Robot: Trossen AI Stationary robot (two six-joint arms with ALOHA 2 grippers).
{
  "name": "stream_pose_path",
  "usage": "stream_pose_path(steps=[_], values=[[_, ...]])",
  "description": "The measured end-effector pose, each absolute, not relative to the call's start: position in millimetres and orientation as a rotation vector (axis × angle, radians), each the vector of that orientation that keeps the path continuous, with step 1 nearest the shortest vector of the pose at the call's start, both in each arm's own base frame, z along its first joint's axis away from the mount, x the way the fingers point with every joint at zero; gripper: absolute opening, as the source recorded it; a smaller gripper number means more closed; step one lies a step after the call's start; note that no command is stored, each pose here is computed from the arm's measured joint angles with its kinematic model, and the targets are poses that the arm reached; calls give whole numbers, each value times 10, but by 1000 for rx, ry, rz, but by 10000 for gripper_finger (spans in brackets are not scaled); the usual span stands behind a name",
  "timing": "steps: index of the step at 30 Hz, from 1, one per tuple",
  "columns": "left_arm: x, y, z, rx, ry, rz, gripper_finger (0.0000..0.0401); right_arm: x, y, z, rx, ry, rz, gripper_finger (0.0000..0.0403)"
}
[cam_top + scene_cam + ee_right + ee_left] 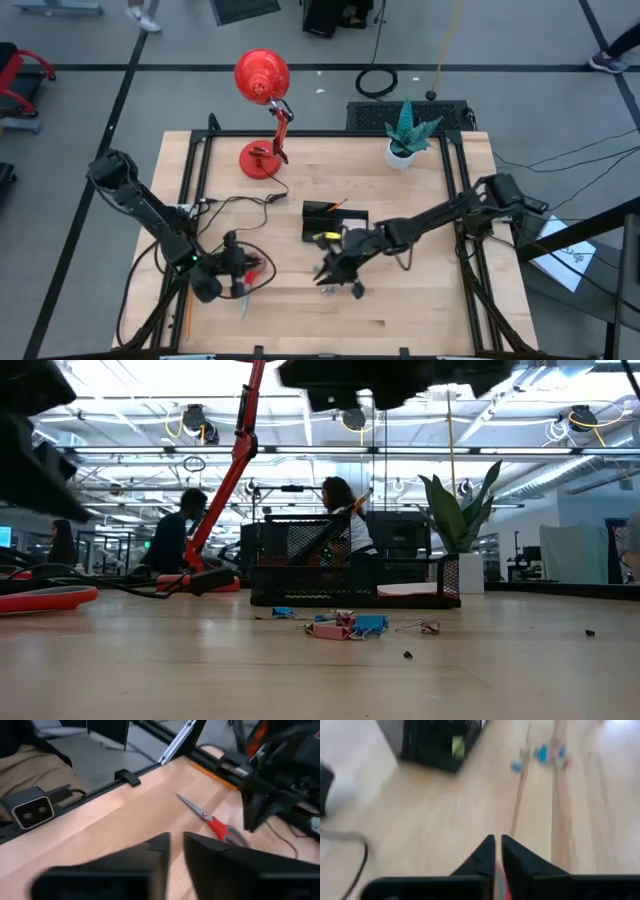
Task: Pick and place office supplies into organizer
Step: Put the red scissors into the black desk organizer
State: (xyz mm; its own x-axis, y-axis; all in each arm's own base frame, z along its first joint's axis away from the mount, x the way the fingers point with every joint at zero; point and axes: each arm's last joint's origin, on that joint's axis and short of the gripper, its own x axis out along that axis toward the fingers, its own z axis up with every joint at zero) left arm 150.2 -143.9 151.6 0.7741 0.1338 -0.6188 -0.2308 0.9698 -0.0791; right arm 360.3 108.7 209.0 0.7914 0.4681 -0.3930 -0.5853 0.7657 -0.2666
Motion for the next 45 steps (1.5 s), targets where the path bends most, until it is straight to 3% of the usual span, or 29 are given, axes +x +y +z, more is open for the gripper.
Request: stream_pose_path(steps=[2,9,15,20,31,45], values=[[1491,-1458,1588,-183,731,221,8,3449,1067,2088,-390,285,582,10],[1511,-1553,1855,-349,917,228,3,2922,913,2067,-316,261,523,5],[1460,-1680,1721,-524,1126,235,3,2527,761,2095,-319,238,394,2],[1451,-1760,1538,-547,1232,296,3,2271,666,2167,-325,184,318,1],[1634,-1734,1234,-519,1286,426,6,2007,581,2198,-316,118,298,1],[2015,-1850,1376,-542,1093,204,3,2005,581,2204,-315,110,299,1]])
